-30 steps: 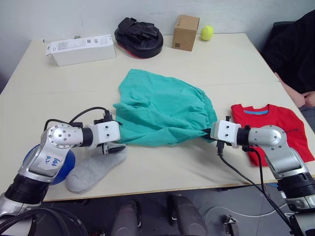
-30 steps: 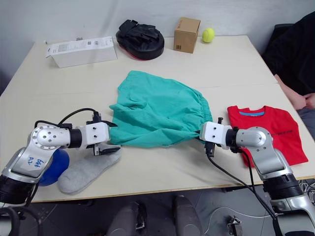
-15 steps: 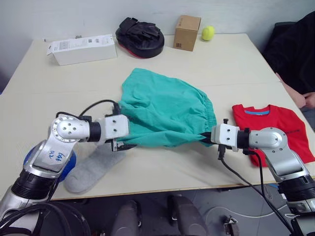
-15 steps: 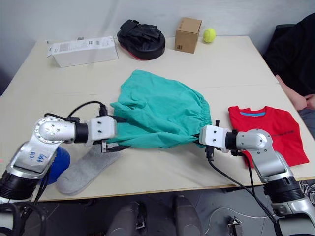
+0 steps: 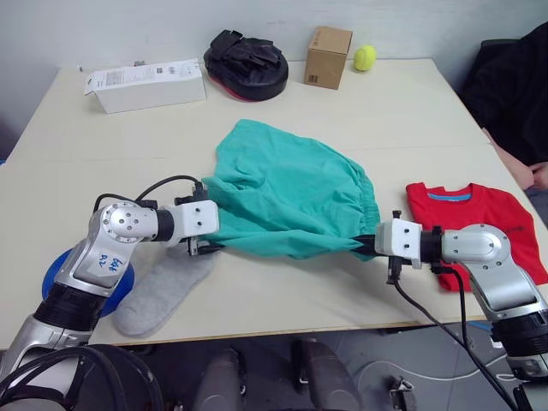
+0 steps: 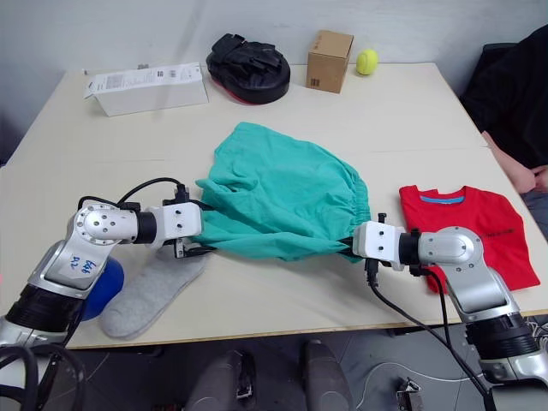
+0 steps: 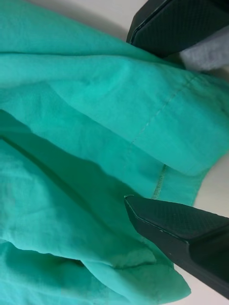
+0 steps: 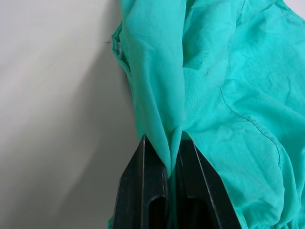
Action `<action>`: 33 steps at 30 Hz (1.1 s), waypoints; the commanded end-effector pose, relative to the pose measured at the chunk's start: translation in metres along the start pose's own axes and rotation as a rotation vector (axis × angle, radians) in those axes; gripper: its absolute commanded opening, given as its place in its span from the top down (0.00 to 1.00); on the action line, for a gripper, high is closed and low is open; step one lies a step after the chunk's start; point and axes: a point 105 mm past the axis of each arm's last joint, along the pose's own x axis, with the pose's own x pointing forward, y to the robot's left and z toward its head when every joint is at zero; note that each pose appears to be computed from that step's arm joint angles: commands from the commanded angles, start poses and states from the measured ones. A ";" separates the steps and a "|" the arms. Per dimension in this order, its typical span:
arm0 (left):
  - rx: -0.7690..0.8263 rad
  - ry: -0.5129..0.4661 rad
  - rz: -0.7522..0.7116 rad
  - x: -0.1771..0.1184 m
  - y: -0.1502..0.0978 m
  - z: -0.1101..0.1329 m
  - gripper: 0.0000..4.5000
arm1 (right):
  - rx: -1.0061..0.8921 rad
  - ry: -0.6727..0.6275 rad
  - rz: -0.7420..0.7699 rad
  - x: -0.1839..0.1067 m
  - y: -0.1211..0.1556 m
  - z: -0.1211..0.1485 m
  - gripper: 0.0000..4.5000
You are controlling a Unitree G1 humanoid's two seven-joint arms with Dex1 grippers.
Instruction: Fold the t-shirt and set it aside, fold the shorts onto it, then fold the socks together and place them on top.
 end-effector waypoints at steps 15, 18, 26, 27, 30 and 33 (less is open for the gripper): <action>0.021 -0.109 0.032 -0.008 0.025 0.033 0.72 | -0.064 0.042 -0.138 -0.028 -0.039 -0.002 1.00; 0.005 -0.139 0.035 -0.011 0.031 0.043 0.94 | -0.088 0.058 -0.183 -0.032 -0.051 -0.005 1.00; -0.117 -0.254 -0.238 -0.040 0.001 0.072 0.99 | -0.120 0.045 -0.200 -0.047 -0.071 0.002 1.00; -0.108 -0.228 -0.277 -0.043 -0.007 0.069 0.99 | -0.118 0.037 -0.166 -0.048 -0.067 0.004 1.00; -0.080 -0.136 -0.353 -0.051 -0.027 0.051 0.99 | -0.082 0.015 -0.031 -0.052 -0.045 0.007 1.00; -0.133 -0.104 -0.403 -0.054 -0.043 0.042 0.99 | -0.047 0.024 0.112 -0.056 -0.018 0.005 1.00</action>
